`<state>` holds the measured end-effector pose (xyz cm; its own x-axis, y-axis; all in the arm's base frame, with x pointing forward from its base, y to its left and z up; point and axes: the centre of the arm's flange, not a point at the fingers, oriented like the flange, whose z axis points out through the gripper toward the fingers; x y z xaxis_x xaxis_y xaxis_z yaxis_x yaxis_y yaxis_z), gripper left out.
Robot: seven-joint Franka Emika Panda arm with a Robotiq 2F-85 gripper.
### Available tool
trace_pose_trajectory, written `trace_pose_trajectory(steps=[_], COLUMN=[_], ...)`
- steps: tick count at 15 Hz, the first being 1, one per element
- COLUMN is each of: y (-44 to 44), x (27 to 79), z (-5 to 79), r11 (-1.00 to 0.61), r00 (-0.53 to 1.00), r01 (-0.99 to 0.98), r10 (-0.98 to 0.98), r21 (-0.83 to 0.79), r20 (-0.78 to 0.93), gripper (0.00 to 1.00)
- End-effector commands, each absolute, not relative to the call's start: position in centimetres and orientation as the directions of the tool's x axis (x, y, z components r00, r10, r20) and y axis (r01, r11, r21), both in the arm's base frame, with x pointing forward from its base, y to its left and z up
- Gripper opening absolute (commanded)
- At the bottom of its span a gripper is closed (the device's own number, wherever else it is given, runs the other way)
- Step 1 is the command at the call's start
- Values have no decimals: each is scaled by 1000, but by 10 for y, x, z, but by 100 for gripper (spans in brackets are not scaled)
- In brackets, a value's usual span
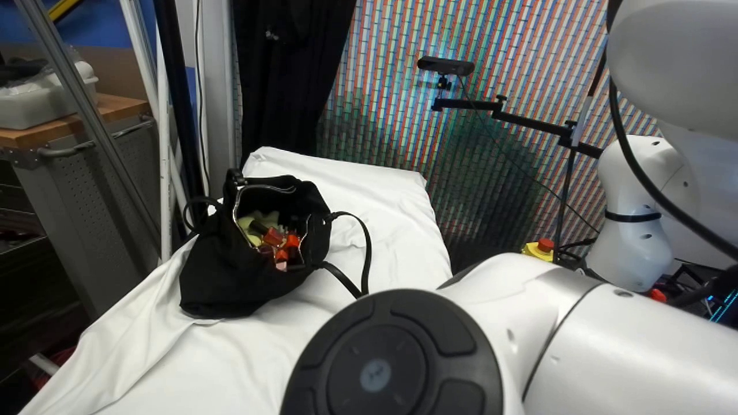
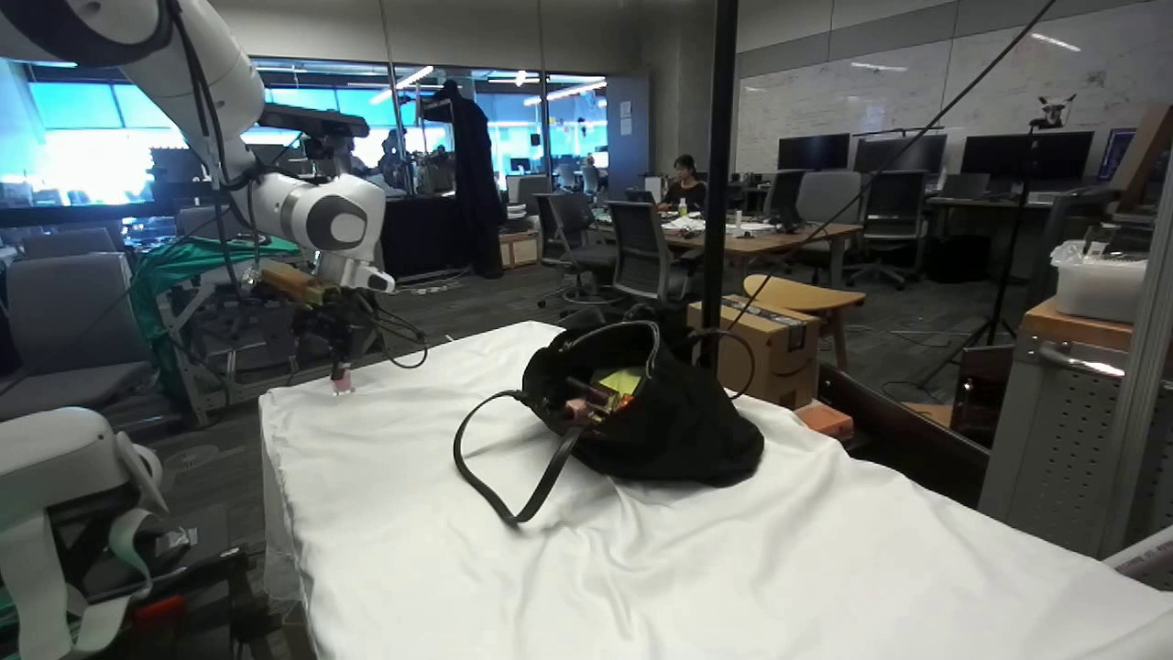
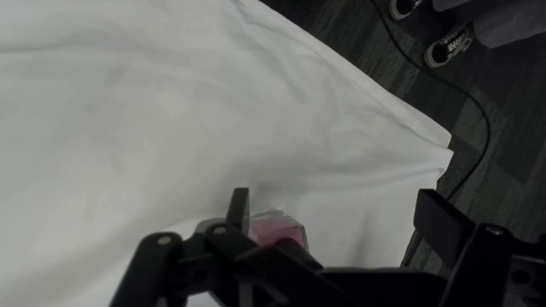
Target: Pick up the nail polish and put them in the bag
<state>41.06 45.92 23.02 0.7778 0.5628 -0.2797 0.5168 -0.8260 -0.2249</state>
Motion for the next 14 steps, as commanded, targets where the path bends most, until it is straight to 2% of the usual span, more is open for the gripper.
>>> trace_pose_trajectory(steps=[1, 14], y=[470, 470], x=[415, 425], z=[229, 224], r11=[-815, -808], r00=[771, 765], r01=[531, 540], r10=[579, 588], r21=[-234, -235], r20=[-266, -261], gripper=[100, 100])
